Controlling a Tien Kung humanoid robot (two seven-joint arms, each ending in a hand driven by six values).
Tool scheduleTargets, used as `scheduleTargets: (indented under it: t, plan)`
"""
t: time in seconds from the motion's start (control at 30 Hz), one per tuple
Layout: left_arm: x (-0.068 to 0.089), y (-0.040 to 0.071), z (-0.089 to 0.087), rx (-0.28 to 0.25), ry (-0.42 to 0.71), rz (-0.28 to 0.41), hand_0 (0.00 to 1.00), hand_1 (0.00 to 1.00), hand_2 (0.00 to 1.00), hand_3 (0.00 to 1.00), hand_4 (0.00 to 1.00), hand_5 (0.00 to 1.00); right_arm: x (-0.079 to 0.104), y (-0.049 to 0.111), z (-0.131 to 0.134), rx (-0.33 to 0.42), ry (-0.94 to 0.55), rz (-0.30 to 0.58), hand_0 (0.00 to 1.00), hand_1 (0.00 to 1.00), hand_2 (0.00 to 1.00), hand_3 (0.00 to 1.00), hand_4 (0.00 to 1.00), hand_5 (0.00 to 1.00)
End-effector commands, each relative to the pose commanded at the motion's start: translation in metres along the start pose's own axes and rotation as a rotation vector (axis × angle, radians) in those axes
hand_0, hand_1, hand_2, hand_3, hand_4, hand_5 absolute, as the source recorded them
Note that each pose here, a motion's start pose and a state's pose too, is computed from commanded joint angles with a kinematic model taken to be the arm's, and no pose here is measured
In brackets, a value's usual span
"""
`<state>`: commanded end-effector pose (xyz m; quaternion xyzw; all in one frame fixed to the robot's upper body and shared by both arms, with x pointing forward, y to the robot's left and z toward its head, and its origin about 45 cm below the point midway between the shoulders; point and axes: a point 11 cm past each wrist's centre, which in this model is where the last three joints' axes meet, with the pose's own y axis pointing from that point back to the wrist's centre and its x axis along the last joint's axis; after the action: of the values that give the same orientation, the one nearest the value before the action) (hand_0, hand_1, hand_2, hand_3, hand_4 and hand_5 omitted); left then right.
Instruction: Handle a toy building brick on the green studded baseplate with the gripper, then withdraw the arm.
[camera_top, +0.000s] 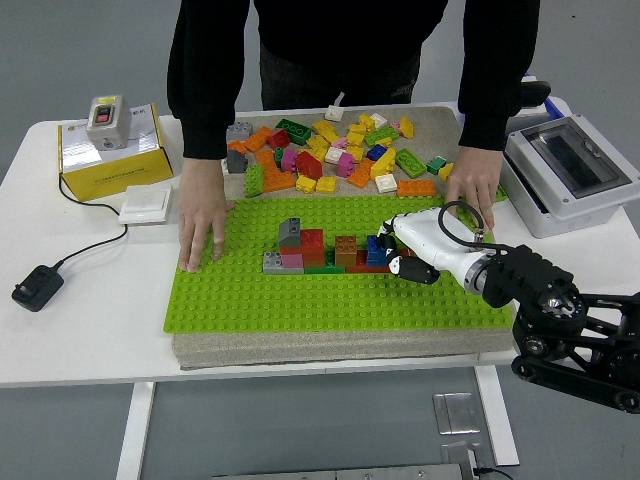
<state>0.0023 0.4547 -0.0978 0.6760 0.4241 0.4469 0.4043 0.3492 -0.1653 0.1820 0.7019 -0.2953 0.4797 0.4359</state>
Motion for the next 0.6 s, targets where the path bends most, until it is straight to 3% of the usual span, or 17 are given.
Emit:
scheduleTargets:
  t: [0.6]
  plan:
    - [0.0003,0.0005,0.0019,-0.005,0.004,0.001,0.666,0.64,0.58,0.645,0.101,0.696,0.0019,-0.0033,-0.0047,0.011,0.011,0.004,0.021,0.162,0.699,0.651,0.002,0.477]
